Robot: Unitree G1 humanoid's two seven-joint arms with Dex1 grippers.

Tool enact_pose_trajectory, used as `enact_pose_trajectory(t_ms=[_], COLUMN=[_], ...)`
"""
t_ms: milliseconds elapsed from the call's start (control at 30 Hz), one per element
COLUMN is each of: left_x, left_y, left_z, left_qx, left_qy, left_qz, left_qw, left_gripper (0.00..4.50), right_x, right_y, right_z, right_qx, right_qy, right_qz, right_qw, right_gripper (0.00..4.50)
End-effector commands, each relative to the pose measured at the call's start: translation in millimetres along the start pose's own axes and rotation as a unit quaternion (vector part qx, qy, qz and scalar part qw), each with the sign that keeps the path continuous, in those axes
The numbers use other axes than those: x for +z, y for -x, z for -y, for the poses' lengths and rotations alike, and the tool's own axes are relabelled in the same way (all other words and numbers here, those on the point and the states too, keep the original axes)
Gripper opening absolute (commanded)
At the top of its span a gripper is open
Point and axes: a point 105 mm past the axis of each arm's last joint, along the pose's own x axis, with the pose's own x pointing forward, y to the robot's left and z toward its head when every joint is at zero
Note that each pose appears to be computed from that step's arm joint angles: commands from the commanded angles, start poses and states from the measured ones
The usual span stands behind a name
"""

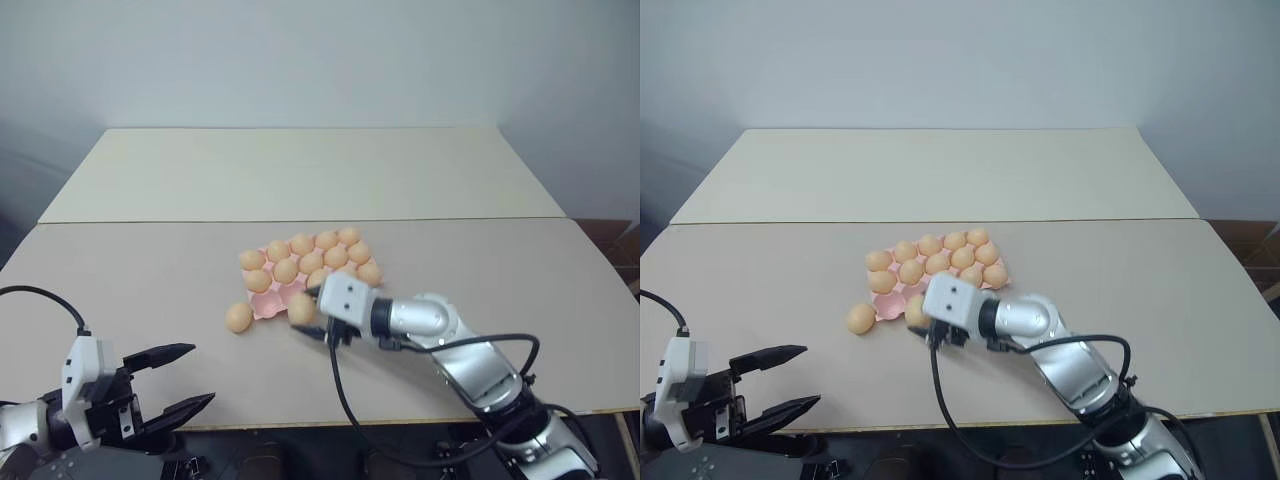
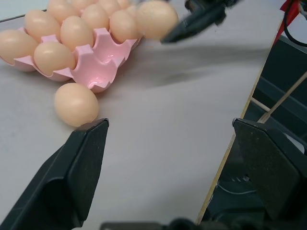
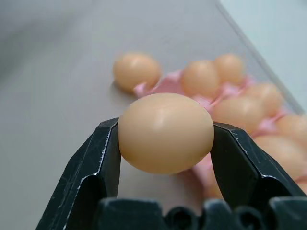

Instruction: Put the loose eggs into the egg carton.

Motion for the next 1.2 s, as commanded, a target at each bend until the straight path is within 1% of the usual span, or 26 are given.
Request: enact_pose_trajectory(t_ms=[33,133,433,500,567,600,633,800,967,1133,1200], left_x=[4,6,6,6,6,6,6,7,8,8,7], left_y=[-2,-3,-2,-2,-2,-2,-2,-3,-4,-6,-6], left_z=[2,2,4,5,5,6,6,6,5,4,4], left_qx=[-0.004,-0.004,-0.001,0.0,0.001,0.001,0.001,0.001,0.0,0.001,0.004], left_qy=[-0.014,-0.016,-0.017,-0.016,-0.015,-0.014,-0.014,-0.014,-0.015,-0.015,-0.014], left_qz=[0.005,0.006,0.005,0.005,0.005,0.004,0.004,0.004,0.005,0.008,0.008], left_qw=[1.0,1.0,1.0,1.0,1.0,1.0,1.0,1.0,1.0,1.0,1.0], left_gripper=[4.5,4.5,4.5,4.5,4.5,4.5,4.5,4.5,4.5,4.5,4.5], right_x=[13,5,-11,-11,-10,-11,-12,-16,-10,2,3], right_y=[-7,-18,-31,-30,-30,-31,-32,-33,-23,2,21], right_z=[24,31,27,22,19,20,21,24,26,26,21], right_qx=[-0.057,-0.074,-0.062,-0.049,-0.042,-0.048,-0.055,-0.073,-0.074,-0.076,-0.061], right_qy=[0.028,0.06,0.074,0.074,0.08,0.078,0.075,0.076,0.071,0.052,0.035], right_qz=[0.029,0.02,0.019,0.024,0.028,0.027,0.025,0.017,0.025,0.038,0.04], right_qw=[0.998,0.995,0.995,0.996,0.996,0.995,0.995,0.994,0.994,0.995,0.997], right_gripper=[2.71,2.71,2.71,3.34,3.87,4.23,4.47,4.47,4.47,4.47,4.47])
